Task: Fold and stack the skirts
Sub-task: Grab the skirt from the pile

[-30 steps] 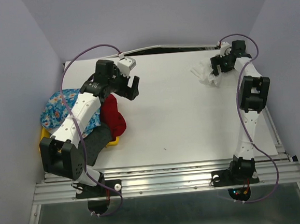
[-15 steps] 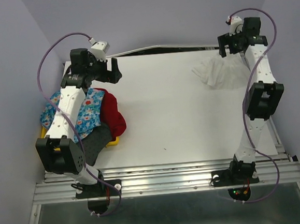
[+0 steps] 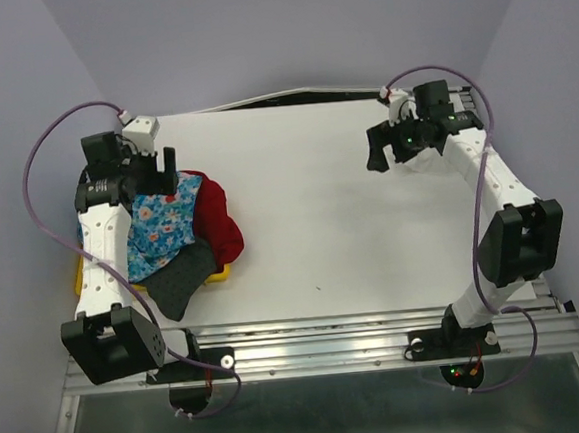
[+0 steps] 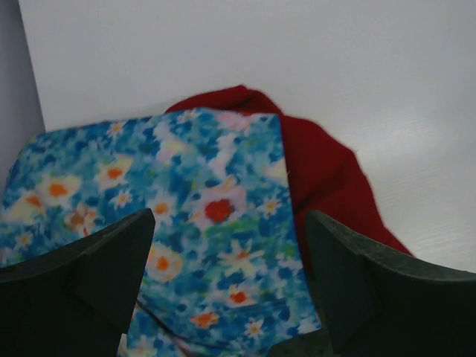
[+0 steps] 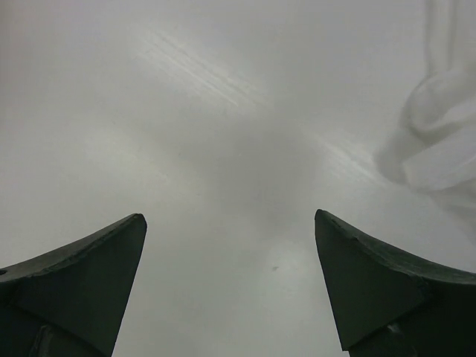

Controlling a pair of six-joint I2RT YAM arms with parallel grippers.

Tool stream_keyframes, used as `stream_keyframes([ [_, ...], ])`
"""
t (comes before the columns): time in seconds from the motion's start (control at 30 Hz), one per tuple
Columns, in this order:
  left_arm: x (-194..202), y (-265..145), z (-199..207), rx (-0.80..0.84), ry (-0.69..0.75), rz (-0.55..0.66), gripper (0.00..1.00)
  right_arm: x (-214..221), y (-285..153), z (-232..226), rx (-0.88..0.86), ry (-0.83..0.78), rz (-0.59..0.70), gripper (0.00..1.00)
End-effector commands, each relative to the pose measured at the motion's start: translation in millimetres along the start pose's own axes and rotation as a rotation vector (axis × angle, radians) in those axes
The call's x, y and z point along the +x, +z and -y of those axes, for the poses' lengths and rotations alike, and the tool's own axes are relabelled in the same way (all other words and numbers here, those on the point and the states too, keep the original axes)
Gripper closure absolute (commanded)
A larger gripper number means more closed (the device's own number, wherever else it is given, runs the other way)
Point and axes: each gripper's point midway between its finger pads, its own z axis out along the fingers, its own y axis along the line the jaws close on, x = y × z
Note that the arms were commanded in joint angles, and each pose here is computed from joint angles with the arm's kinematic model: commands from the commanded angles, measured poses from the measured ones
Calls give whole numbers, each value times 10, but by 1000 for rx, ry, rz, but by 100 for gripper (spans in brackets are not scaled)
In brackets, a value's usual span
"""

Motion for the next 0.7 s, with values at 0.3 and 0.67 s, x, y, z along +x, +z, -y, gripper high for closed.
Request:
stream_keyframes([
  [0.3, 1435, -481, 19, 34, 253, -251, 9, 536, 121, -435, -103, 180, -61, 0],
  [0.67, 1666, -251, 256, 129, 462, -311, 8, 620, 92, -458, -94, 201, -70, 0],
])
